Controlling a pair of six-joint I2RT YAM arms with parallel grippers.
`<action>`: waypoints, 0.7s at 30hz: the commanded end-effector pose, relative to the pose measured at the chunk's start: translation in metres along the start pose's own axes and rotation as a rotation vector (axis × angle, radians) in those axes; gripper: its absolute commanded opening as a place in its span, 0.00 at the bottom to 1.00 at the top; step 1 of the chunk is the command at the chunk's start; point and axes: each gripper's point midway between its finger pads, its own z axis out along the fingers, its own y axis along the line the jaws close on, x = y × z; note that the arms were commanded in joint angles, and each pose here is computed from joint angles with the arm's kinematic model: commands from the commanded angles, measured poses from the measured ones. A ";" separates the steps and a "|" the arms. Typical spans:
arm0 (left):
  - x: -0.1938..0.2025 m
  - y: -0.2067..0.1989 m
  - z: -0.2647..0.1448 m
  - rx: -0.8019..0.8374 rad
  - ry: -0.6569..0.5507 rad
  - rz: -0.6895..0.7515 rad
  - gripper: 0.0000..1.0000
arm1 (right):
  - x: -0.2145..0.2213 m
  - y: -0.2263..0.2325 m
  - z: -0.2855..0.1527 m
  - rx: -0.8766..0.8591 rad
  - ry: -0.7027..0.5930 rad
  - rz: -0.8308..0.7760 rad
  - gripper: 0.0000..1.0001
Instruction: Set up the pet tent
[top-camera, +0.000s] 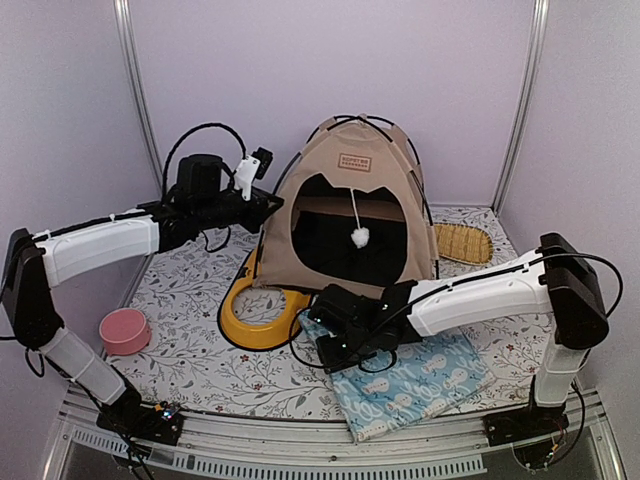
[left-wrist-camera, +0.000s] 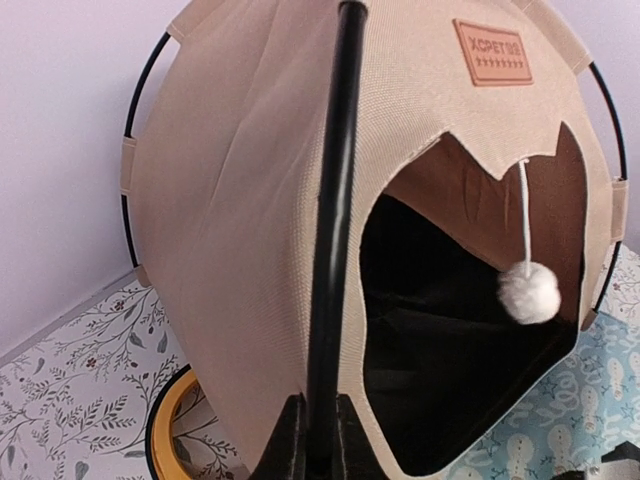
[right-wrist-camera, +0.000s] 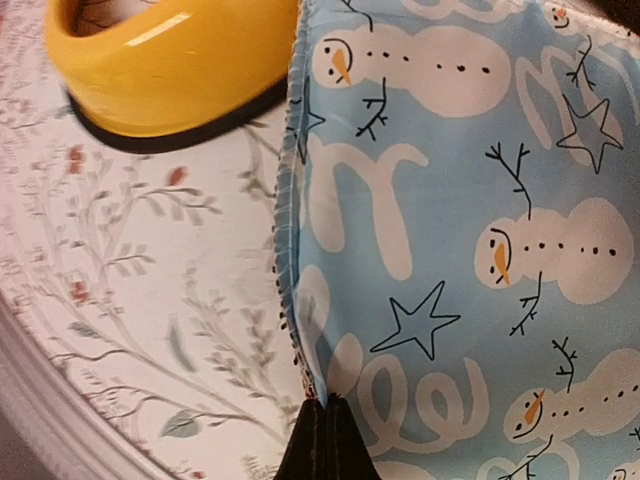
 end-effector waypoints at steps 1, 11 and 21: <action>-0.029 -0.003 0.001 0.007 -0.104 0.006 0.00 | -0.029 0.068 -0.045 -0.366 -0.057 -0.004 0.00; -0.014 -0.004 0.020 0.015 -0.054 -0.003 0.00 | -0.082 0.121 -0.093 -0.759 -0.134 0.034 0.00; -0.029 0.027 -0.008 -0.177 -0.036 -0.030 0.61 | -0.125 0.142 -0.136 -0.965 -0.232 0.059 0.00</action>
